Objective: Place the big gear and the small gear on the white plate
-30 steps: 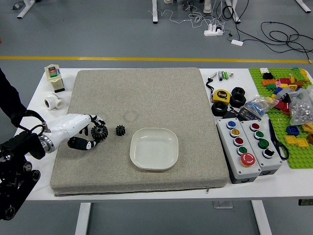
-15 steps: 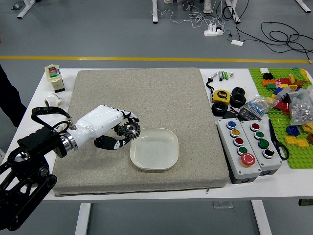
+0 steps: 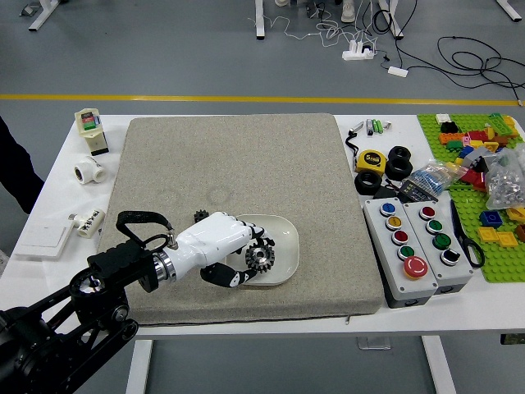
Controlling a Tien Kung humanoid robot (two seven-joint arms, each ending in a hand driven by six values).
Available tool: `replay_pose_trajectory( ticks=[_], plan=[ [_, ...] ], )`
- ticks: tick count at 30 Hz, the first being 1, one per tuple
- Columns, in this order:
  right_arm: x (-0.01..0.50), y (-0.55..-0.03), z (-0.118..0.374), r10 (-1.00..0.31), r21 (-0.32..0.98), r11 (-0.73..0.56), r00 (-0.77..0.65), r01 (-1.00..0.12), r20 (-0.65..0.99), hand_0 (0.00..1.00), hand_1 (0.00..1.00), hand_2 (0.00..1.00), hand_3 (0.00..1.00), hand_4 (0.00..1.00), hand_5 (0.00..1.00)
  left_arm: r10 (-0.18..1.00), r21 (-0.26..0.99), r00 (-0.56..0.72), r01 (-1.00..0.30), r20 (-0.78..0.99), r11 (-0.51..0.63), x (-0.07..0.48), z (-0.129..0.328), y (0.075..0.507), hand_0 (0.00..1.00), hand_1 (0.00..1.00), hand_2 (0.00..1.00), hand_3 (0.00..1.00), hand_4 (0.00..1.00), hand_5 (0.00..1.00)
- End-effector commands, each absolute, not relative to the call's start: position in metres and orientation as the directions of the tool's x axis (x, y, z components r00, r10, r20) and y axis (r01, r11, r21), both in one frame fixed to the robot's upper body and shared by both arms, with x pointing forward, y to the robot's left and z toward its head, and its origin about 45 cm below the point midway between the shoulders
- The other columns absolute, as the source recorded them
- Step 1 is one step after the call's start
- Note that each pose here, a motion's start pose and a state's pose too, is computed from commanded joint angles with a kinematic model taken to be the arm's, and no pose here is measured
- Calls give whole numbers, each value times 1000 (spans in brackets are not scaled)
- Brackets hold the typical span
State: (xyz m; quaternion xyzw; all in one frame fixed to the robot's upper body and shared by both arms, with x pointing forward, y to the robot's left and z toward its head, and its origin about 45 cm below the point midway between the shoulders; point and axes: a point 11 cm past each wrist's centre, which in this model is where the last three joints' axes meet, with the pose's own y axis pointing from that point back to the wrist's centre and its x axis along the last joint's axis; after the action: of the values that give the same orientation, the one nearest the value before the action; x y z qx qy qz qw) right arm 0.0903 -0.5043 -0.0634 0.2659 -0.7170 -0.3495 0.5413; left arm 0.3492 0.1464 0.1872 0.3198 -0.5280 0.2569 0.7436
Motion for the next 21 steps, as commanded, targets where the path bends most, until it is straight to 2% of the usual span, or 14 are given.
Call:
replay_pose_trajectory(
  ticks=[5,6,17,18,21],
  plan=[
    [89,-505,-64,-760,789,615,-269,-2,592,602,608,696,555,752,659,53,193,302,-723,952,663,351,188,148,386,560,713,734,967,292],
    [89,-505,-64,-760,789,615,-269,-2,592,604,608,696,554,753,659,54,193,303,-724,951,663,351,188,148,472,655,870,847,998,356],
    [86,-505,-64,-759,788,616,-265,3,594,602,608,697,555,753,660,112,125,251,-762,961,636,361,209,161,506,686,906,855,998,379],
    [86,-505,-64,-759,788,616,-265,3,594,602,608,697,556,753,659,121,109,235,-772,964,626,366,214,165,500,686,885,852,998,334],
    [86,-505,-64,-759,788,616,-266,2,594,602,608,697,556,753,659,129,86,205,-790,970,607,375,222,173,500,686,885,852,998,334]
  ],
)
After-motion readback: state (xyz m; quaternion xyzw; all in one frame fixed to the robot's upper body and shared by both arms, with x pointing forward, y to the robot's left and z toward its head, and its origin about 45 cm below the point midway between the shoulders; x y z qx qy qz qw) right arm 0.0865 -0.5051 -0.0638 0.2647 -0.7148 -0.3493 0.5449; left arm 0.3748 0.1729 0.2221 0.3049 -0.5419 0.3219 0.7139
